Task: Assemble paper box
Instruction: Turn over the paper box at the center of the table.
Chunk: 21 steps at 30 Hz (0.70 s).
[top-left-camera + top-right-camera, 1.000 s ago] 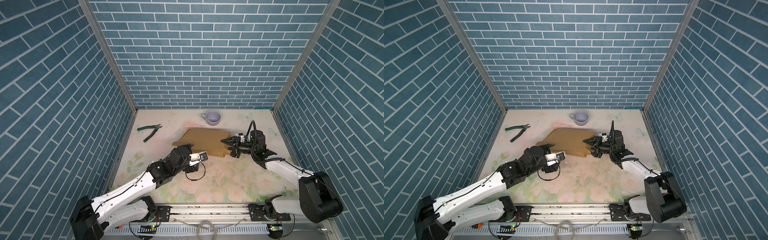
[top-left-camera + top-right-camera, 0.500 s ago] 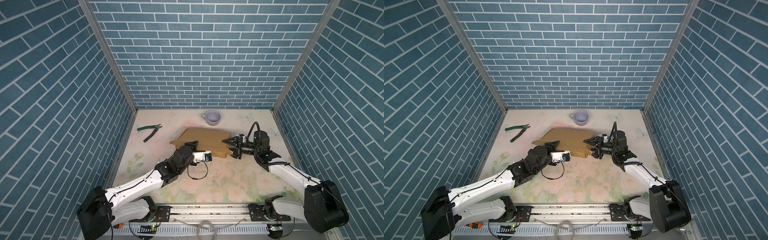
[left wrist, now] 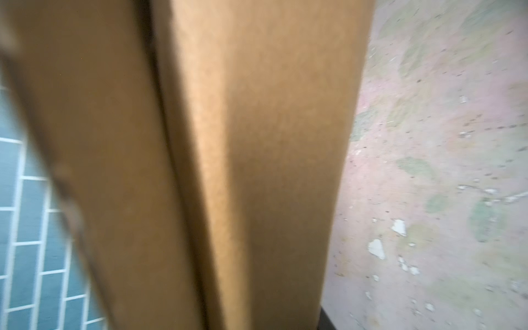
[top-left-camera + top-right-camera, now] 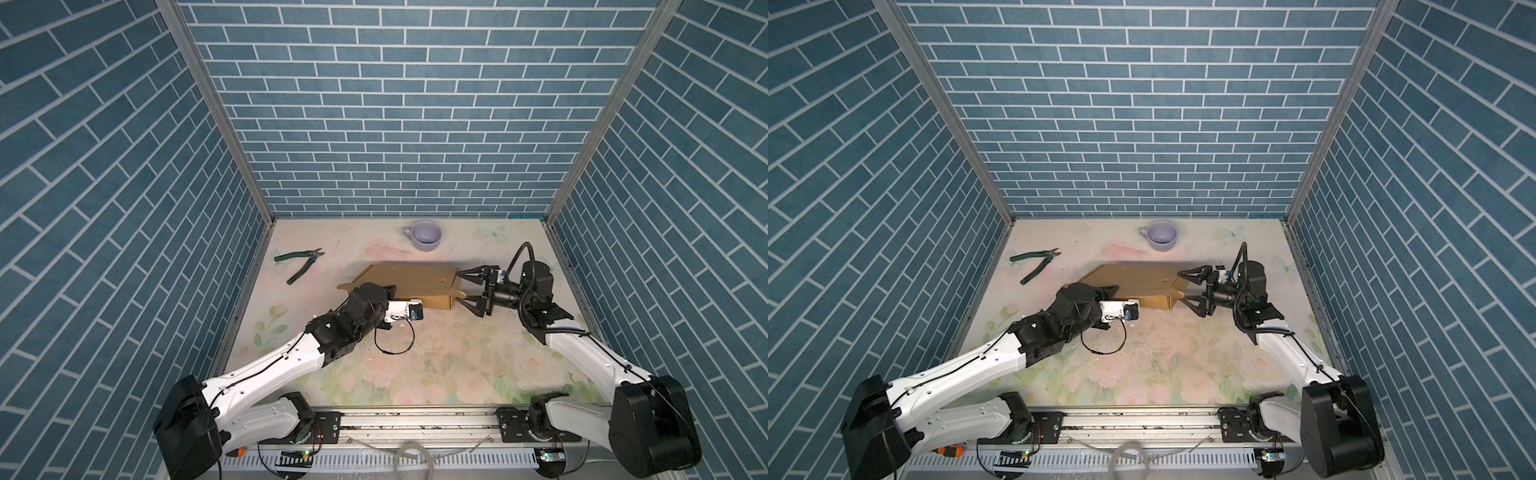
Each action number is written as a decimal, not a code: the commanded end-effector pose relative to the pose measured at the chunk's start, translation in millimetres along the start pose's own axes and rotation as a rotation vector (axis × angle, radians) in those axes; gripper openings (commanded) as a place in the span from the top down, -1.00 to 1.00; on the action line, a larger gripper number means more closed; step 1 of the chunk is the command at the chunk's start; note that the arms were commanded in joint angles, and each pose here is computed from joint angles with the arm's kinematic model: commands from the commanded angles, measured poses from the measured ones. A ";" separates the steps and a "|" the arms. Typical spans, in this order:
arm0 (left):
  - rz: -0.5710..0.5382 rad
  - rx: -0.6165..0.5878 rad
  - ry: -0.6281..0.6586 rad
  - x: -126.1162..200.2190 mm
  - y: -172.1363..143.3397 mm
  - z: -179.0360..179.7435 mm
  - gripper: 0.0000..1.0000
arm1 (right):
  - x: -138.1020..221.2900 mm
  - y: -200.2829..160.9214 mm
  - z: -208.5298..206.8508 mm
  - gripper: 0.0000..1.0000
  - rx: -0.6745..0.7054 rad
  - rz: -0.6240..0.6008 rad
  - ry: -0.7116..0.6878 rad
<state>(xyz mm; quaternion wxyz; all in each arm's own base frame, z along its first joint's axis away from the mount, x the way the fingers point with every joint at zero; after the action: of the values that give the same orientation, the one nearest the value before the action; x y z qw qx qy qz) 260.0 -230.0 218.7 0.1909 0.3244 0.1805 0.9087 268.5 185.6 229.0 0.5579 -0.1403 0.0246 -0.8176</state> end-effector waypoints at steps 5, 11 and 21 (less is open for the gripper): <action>0.170 0.220 -0.449 -7.1 -19.8 -28.8 0.21 | 56.9 2.7 8.4 -0.50 0.524 -0.148 -0.454; 0.275 0.250 -0.659 -32.5 -24.2 -36.9 0.16 | 55.8 -17.9 38.9 -0.40 0.958 -0.078 -0.630; 0.281 0.240 -0.688 -55.8 -26.1 -28.2 0.17 | 1.2 -7.4 18.6 -0.41 0.921 -0.033 -0.507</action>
<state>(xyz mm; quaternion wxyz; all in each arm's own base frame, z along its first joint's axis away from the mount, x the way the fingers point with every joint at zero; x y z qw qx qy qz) 300.7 -246.8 173.4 0.0950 0.6022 0.1760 0.7729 251.3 177.7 258.3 0.5369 -0.0942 -0.4847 -0.6840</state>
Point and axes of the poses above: each gripper's point midway between its finger pads, its own x axis back along the fingers, its own z axis along the line the jaws close on, y = z × x, the point moved 2 cm from there along x, back along the fingers, and after that the axes turned 5 degrees about x, right-handed, at the moved point
